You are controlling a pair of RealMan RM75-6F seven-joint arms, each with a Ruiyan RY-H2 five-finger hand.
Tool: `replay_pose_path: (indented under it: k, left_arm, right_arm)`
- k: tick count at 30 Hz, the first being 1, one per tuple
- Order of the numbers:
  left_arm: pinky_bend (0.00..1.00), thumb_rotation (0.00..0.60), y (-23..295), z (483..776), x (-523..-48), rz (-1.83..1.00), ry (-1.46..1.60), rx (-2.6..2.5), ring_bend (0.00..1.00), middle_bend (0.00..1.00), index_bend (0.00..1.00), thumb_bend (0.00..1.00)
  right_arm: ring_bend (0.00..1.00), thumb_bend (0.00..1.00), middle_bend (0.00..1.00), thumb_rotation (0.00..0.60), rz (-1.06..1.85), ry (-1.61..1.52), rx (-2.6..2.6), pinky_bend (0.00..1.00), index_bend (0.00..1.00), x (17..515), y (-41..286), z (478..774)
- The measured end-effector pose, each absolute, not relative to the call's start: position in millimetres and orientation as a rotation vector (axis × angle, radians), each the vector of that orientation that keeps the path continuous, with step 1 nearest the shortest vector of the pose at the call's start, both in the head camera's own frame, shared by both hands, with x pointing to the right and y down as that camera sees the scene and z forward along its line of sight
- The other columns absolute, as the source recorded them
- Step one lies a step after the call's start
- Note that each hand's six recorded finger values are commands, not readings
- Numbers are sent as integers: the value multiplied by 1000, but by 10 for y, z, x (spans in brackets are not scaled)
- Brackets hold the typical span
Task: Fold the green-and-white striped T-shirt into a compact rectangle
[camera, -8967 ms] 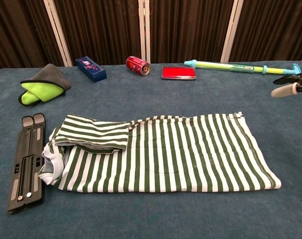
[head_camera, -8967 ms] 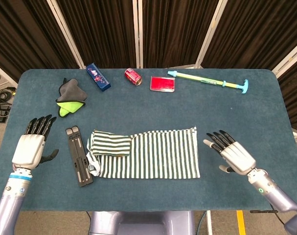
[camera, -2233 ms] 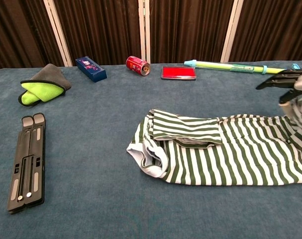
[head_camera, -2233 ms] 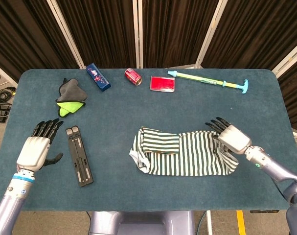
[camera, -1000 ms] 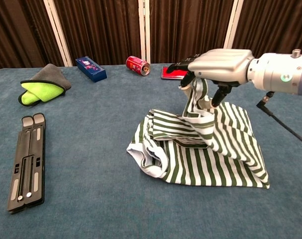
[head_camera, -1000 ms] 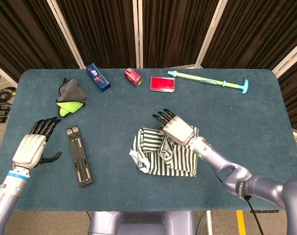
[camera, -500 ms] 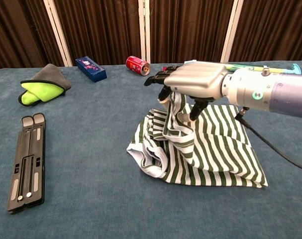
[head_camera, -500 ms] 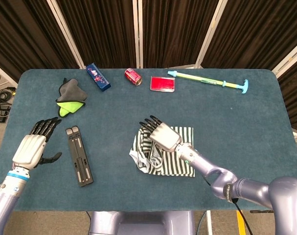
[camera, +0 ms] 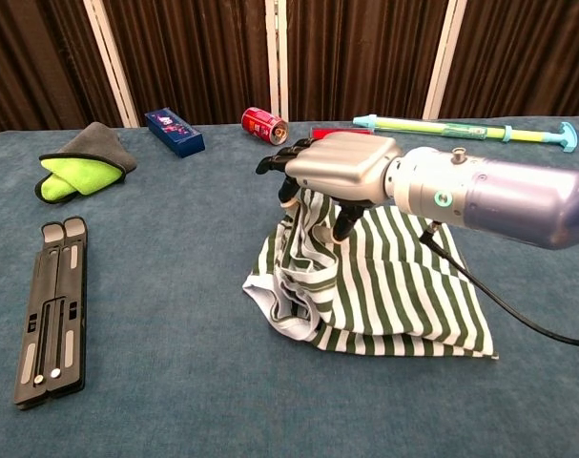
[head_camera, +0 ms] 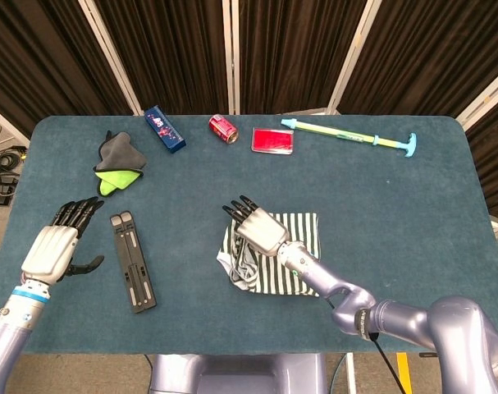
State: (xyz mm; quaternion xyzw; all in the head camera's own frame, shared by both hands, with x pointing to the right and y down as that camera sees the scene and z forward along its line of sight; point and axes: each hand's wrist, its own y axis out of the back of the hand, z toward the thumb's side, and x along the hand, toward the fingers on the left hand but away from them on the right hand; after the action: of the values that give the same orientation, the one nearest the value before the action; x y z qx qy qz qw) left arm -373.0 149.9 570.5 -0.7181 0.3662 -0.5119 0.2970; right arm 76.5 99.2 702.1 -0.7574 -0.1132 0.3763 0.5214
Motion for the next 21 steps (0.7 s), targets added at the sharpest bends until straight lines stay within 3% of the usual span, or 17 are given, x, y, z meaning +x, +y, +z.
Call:
replay_pose_path:
  k: [11, 12, 14, 16, 19, 21]
  left_arm:
    - [0, 600, 1493, 5724, -3722, -1362, 967, -1917, 0, 0, 0, 286]
    - [0, 600, 1492, 5723, -3723, -1362, 968, -1918, 0, 0, 0, 286]
    - [0, 600, 1491, 5722, -3725, -1362, 968, -1919, 0, 0, 0, 286]
    - [0, 600, 1490, 5721, -3727, -1362, 970, -1920, 0, 0, 0, 286]
    - [0, 600, 1487, 5719, -3731, -1362, 972, -1919, 0, 0, 0, 285]
    - [0, 600, 1489, 5721, -3732, -1362, 972, -1920, 0, 0, 0, 286]
  right_arm:
    - [0, 384, 44, 600, 915, -260, -1794, 0, 744, 619, 1031, 7101]
    - [0, 374, 38, 600, 917, -261, -1793, 0, 687, 615, 1037, 7115]
    - [0, 286, 16, 600, 921, -263, -1792, 0, 473, 608, 1046, 7135]
    - [0, 78, 0, 600, 923, -265, -1793, 0, 188, 599, 1059, 7156]
    - [0, 0, 0, 600, 931, -282, -1806, 0, 24, 595, 1060, 7164]
    - [0, 0, 0, 600, 932, -306, -1812, 0, 0, 586, 1044, 7147]
